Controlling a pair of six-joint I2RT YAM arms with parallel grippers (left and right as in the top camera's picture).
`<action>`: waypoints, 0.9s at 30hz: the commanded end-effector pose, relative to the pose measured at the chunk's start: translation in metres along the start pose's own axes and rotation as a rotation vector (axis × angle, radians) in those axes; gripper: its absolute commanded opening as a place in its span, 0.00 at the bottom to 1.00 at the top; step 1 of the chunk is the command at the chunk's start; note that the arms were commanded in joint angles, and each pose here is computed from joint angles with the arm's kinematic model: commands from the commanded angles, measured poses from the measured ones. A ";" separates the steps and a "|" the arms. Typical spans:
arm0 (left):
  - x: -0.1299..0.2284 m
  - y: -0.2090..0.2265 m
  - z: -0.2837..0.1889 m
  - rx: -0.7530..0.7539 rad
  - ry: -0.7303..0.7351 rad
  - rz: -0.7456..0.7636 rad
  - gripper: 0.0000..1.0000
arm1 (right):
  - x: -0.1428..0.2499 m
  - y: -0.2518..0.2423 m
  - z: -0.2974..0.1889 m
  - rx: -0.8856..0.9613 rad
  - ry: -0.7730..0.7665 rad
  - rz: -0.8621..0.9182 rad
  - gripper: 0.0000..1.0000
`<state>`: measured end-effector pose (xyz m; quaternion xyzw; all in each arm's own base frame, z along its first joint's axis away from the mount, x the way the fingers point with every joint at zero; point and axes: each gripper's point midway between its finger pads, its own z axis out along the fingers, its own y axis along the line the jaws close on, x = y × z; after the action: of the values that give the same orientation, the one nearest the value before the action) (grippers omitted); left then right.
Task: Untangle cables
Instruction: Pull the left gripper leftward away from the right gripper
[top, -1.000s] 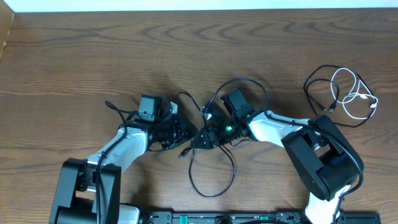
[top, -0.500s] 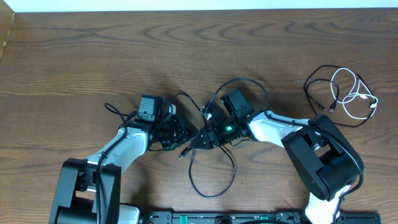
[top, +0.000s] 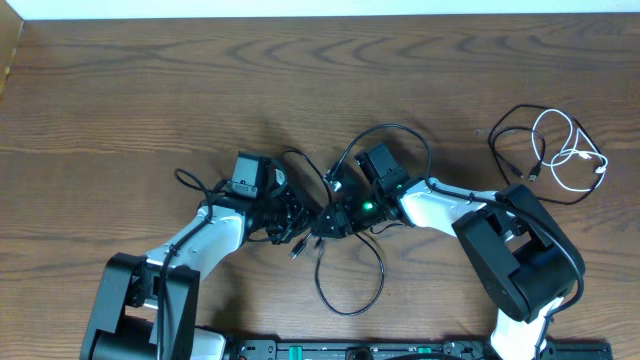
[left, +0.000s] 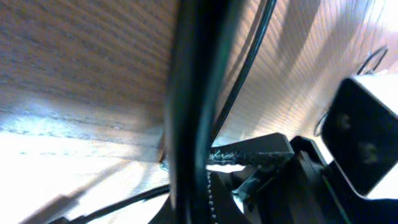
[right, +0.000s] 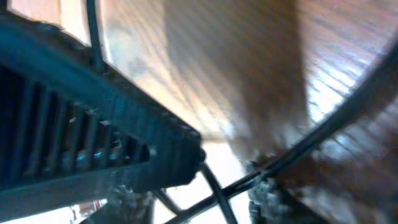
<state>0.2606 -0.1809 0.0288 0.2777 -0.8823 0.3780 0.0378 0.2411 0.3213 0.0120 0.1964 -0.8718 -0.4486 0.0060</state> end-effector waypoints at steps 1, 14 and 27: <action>0.003 -0.011 0.001 0.031 0.022 -0.018 0.08 | 0.005 -0.025 0.005 0.100 -0.005 0.032 0.28; -0.003 -0.014 0.001 0.039 -0.006 0.048 0.13 | 0.007 -0.047 0.002 0.220 -0.016 0.060 0.01; -0.043 0.009 -0.017 -0.039 -0.149 0.250 0.72 | 0.006 -0.056 -0.001 0.273 -0.027 0.065 0.01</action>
<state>0.2818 -0.1591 0.0252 0.2160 -0.9078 0.3568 -0.0439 0.2439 0.3114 -0.0023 0.1829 -0.8957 -0.4054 0.0014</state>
